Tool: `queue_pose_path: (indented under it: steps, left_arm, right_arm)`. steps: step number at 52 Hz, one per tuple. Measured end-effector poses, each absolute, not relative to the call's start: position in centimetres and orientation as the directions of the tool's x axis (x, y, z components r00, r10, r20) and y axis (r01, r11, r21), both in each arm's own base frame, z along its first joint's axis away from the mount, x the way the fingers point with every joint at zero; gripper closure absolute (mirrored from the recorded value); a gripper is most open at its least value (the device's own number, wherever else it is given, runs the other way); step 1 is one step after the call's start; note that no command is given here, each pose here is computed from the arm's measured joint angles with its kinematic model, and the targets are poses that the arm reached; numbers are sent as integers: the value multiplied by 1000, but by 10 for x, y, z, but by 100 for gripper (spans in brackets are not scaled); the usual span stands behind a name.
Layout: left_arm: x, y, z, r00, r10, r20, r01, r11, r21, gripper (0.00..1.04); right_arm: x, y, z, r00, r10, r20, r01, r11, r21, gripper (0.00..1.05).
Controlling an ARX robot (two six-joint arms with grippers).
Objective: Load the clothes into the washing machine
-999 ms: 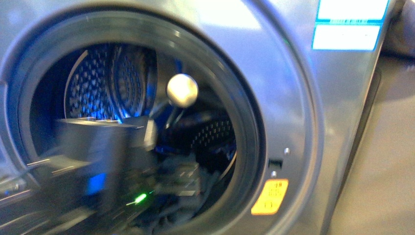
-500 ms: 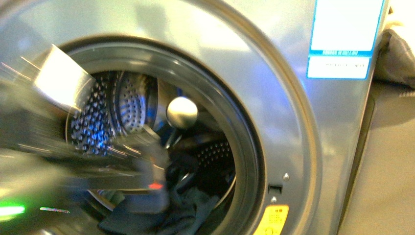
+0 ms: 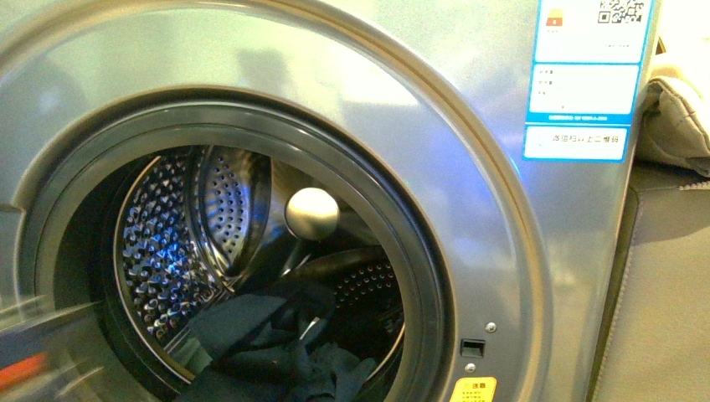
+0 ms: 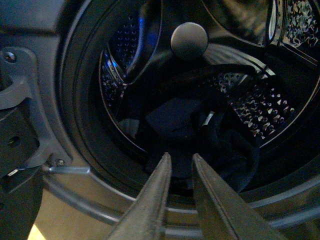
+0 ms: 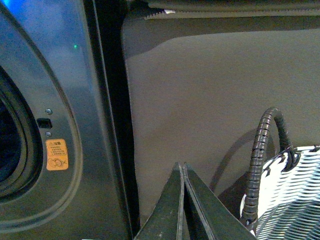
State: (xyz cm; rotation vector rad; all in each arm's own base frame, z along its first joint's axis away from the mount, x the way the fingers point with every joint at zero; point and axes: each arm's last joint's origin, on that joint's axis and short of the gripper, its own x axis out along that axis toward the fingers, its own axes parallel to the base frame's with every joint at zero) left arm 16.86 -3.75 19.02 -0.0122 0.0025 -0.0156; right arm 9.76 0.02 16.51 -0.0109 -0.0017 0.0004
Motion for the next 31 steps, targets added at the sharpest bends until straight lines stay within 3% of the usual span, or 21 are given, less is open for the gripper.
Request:
queue_pose_path:
  steps: [4,31]
  left_arm:
    - [162,-31,187,1000,-11,-3,11,1000,-10,102]
    - [134,-3,170,1000,-23,10,23,1000,-6,101]
  right_arm:
    - [98,0,165,1000,1,2,-1,1000,-11,102]
    - [98,0,165,1000,1,2,-1,1000,-11,102]
